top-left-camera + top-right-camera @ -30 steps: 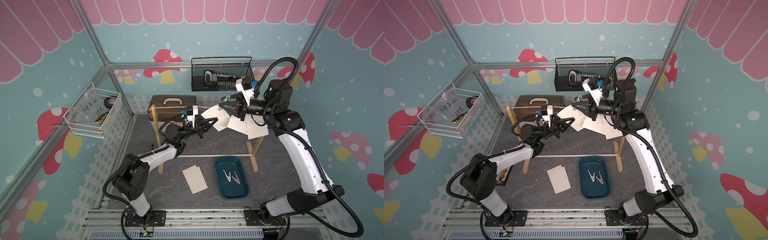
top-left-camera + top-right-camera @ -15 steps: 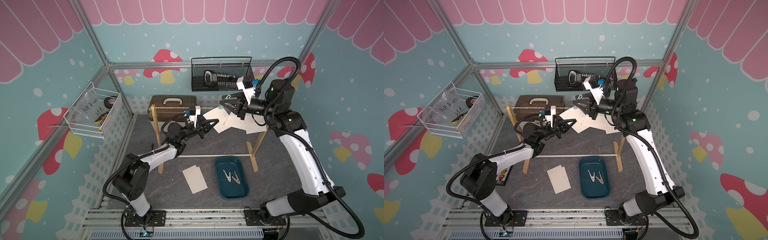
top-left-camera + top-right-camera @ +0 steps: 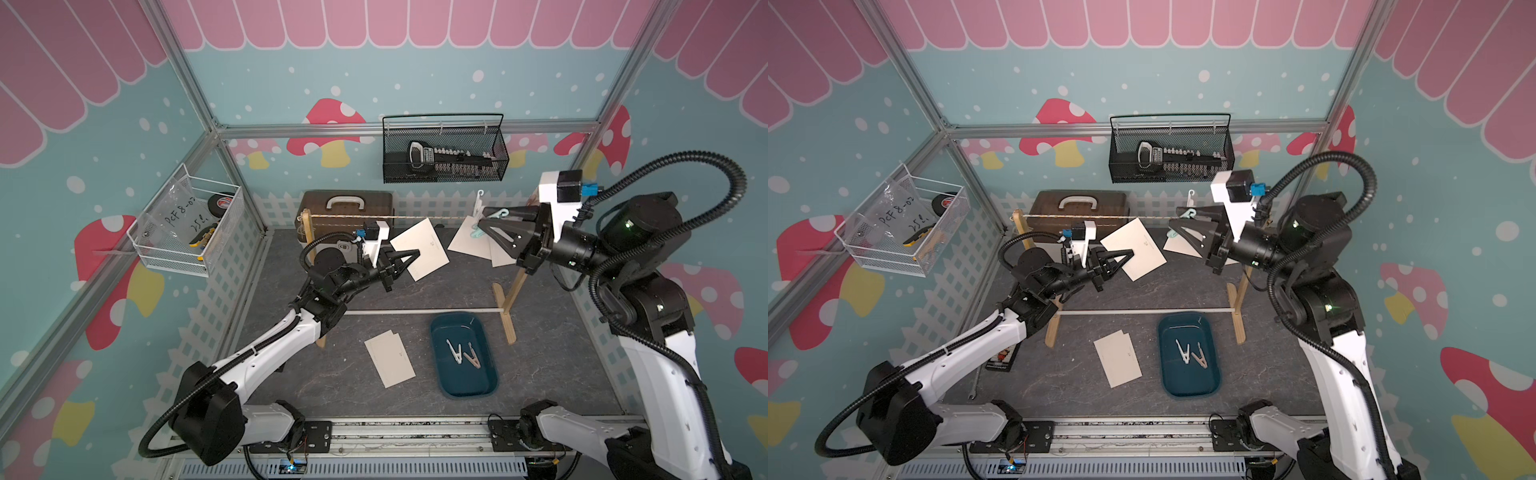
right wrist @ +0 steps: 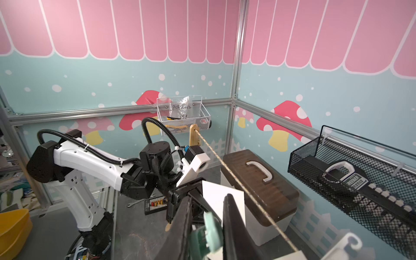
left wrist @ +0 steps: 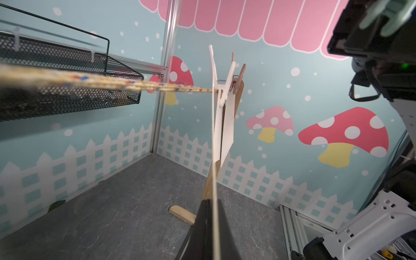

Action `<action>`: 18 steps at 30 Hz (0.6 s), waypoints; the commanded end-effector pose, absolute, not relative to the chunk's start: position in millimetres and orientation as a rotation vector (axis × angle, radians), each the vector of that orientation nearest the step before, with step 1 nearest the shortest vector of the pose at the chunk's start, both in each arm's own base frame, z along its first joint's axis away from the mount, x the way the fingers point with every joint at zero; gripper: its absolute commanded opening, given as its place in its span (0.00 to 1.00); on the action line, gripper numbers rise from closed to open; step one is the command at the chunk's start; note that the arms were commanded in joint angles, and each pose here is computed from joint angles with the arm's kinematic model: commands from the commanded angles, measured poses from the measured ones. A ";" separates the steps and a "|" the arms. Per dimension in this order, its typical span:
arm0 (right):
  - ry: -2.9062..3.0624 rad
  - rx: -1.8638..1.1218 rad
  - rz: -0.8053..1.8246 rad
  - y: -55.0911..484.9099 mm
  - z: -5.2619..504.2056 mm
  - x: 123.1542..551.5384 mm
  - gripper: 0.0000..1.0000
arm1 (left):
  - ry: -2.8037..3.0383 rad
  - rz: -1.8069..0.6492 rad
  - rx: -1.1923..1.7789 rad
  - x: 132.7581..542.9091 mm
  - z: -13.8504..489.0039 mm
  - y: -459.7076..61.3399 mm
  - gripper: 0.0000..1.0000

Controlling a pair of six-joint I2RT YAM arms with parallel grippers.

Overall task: Remove the postcards from the strings
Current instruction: Place the clamp in the storage box.

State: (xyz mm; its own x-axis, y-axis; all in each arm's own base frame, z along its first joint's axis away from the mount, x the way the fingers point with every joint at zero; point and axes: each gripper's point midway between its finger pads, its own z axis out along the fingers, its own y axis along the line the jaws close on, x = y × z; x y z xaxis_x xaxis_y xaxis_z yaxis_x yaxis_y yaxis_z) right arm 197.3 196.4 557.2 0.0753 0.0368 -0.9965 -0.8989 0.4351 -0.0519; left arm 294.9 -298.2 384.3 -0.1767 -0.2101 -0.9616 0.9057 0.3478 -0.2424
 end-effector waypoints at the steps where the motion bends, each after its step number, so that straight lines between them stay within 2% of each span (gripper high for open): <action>1: 1.419 -0.810 0.931 192.2 520.9 187.0 0.04 | 1.661 -1.047 0.658 291.6 326.9 -285.5 0.00; 6: 1.618 -0.685 0.953 176.6 448.2 172.2 0.03 | 1.835 -1.072 0.613 253.8 297.0 -271.8 0.00; 13: 1.950 -0.336 0.931 152.9 307.4 190.4 0.00 | 2.174 -1.233 0.423 211.5 214.7 -269.7 0.00; 18: 2.070 -0.237 0.892 145.8 242.0 198.4 0.00 | 2.336 -1.281 0.372 182.7 174.0 -286.5 0.00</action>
